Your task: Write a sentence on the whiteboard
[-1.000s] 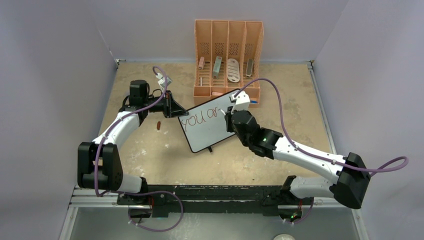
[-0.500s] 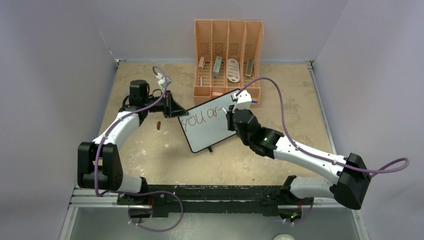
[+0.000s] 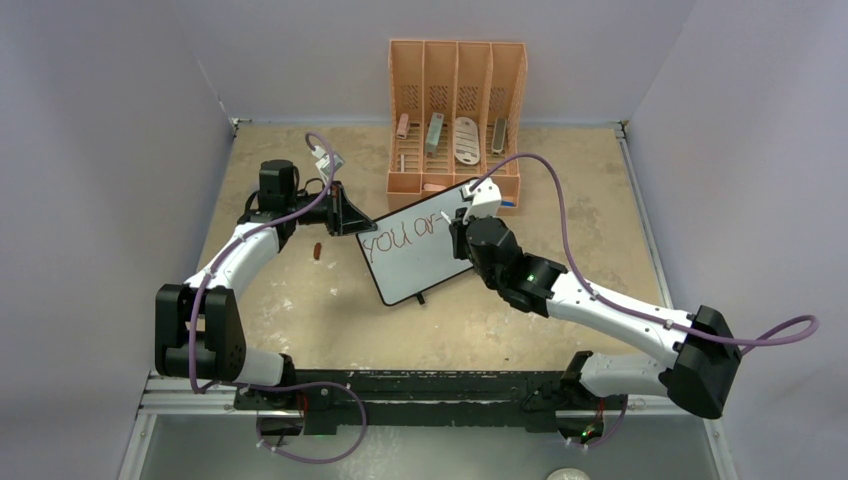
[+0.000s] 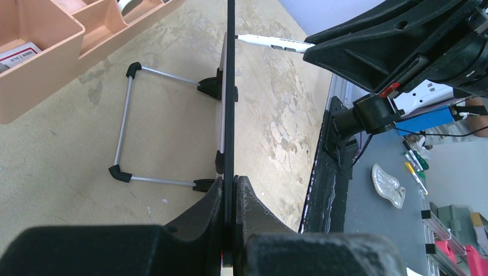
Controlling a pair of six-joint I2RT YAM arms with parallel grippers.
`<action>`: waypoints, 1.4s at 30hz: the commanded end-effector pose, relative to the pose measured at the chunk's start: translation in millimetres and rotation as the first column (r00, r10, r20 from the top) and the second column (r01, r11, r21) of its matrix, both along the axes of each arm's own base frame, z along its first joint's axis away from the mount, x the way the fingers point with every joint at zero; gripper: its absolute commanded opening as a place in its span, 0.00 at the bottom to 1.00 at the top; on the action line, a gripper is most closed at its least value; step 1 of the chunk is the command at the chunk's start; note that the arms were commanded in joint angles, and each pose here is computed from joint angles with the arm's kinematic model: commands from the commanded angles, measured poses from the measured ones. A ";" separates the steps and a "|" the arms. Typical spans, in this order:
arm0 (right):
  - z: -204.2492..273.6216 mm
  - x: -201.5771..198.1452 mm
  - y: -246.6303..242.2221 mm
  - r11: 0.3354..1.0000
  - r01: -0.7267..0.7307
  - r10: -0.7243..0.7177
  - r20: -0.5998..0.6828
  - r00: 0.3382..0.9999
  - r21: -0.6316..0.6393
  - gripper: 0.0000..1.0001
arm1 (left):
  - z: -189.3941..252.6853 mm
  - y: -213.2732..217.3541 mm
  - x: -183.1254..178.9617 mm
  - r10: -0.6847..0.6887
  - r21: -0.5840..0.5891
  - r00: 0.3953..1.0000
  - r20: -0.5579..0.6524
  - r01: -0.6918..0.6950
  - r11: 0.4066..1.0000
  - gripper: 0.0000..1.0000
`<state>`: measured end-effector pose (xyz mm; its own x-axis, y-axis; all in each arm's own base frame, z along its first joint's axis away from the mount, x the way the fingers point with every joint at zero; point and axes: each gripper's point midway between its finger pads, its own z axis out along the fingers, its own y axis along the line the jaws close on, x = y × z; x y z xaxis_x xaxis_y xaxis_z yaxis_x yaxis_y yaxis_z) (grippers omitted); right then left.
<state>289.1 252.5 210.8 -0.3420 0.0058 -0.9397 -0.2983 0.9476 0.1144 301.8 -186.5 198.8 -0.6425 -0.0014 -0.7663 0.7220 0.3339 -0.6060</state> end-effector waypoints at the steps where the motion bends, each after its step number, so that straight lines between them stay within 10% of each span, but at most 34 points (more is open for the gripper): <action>1: 30.7 9.0 13.3 0.998 -0.028 0.023 0.064 0.998 0.062 0.00 | 15.6 -3.6 0.3 -0.036 -0.010 0.997 0.070 0.036 0.999 0.00; 42: -30.8 -20.9 -5.5 0.998 -0.052 0.046 -0.130 0.990 -0.042 0.00 | 15.3 -3.6 1.0 -0.034 -0.009 0.997 0.069 0.035 0.999 0.00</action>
